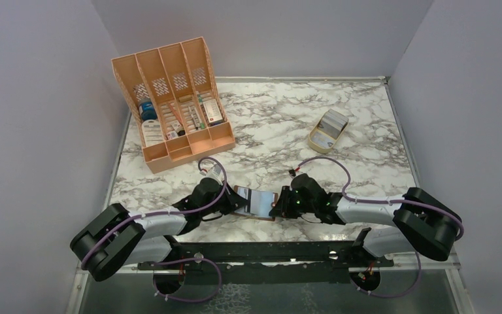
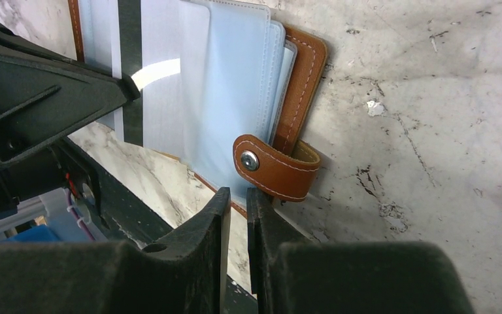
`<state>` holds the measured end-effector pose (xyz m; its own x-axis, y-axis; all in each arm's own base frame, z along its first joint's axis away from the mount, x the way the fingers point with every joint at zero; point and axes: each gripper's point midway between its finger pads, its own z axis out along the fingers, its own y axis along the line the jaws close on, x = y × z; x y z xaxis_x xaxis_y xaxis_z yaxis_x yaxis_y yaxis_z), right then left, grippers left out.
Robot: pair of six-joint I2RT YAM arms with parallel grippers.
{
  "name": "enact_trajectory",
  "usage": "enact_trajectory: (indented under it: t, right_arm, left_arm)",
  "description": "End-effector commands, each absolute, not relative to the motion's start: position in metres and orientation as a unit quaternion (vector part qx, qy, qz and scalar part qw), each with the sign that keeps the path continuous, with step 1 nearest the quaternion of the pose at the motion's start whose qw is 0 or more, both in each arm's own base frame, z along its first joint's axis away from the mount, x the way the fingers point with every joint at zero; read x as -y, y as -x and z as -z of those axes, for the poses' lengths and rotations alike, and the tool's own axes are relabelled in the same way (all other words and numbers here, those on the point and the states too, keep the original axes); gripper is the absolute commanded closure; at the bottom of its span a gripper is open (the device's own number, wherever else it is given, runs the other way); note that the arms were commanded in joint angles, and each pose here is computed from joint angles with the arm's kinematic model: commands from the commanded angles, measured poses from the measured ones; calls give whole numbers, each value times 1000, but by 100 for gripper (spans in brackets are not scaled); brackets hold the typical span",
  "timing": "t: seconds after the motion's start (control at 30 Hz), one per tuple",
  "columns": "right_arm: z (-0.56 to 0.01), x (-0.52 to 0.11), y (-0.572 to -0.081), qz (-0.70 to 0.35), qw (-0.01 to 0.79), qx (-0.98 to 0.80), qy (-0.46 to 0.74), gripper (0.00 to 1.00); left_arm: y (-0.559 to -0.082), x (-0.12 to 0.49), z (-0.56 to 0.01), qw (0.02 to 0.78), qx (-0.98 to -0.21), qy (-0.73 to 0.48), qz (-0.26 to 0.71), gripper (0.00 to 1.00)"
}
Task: Put the credit cards into the card holder
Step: Insert the credit card into the card holder.
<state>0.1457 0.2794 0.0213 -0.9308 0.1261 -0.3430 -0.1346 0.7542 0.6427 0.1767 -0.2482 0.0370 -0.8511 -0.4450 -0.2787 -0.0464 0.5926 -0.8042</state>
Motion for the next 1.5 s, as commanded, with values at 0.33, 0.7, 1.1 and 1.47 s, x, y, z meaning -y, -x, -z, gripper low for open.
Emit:
enact_trajectory:
  t: [0.33, 0.7, 1.1, 1.47]
  right_arm:
    - [-24, -280, -147, -341, 192, -920, 7, 84]
    - [-62, -274, -158, -339, 241, -909, 25, 80]
    - [-47, -280, -170, -309, 241, -920, 24, 78]
    - [-25, -276, -165, -298, 227, -927, 25, 83]
  left_arm:
    - [-165, 253, -21, 198, -877, 137, 415, 88]
    - [-168, 255, -24, 189, -896, 115, 384, 56]
    - [-172, 252, -22, 196, -905, 113, 361, 51]
    - [-170, 276, -33, 190, -901, 52, 385, 52]
